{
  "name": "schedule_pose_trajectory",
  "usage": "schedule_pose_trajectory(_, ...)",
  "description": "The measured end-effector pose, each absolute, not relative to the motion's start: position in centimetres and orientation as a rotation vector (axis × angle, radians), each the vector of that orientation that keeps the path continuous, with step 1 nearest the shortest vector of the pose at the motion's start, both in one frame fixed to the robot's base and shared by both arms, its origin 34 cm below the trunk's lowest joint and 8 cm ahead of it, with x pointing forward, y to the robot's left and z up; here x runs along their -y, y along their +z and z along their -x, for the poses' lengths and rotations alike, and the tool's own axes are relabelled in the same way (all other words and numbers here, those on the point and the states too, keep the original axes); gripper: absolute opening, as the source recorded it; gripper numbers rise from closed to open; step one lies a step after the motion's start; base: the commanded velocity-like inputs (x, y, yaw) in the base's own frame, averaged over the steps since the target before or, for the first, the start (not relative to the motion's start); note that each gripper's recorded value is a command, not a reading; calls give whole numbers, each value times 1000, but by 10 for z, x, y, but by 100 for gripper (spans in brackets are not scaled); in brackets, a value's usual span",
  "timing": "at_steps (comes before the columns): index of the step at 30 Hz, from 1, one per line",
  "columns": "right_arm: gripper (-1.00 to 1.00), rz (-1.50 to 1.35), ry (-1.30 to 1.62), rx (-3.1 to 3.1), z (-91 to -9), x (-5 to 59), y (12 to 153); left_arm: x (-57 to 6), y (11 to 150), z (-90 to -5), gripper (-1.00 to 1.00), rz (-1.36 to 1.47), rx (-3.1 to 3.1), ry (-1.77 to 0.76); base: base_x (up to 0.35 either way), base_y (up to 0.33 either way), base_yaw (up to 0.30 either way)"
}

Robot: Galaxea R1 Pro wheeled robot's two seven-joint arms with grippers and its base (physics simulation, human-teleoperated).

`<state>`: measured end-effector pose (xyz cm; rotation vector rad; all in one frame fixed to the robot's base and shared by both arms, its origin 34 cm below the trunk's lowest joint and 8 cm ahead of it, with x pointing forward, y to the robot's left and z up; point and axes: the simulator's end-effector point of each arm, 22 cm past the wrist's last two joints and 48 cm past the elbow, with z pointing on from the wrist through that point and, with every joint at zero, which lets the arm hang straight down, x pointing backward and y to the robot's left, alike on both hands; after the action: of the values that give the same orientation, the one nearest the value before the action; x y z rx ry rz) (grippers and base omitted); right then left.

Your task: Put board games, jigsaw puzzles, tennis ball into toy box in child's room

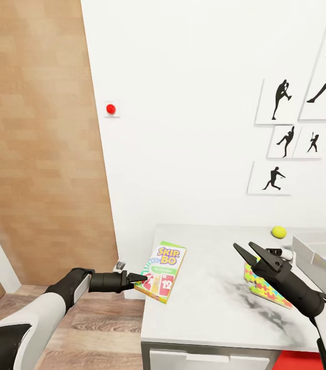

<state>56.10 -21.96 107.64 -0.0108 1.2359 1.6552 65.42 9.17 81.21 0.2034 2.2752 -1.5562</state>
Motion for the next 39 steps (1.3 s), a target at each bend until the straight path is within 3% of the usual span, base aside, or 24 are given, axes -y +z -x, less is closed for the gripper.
schedule_pose_trajectory(24, 100, 11, 1656, -1235, -561, 220, 1076, -92, 812, -654, 100, -201, -2277, -1558, 0, 0, 0)
schedule_pose_trajectory(25, 100, 11, 1656, -1235, -561, 220, 1076, -92, 812, -654, -100, -201, -2277, -1558, 0, 0, 0)
schedule_pose_trajectory(39, 100, 11, 1656, -1235, -561, 220, 1077, -92, 814, -655, -100, -161, -2254, -1586, 0, 0, 0)
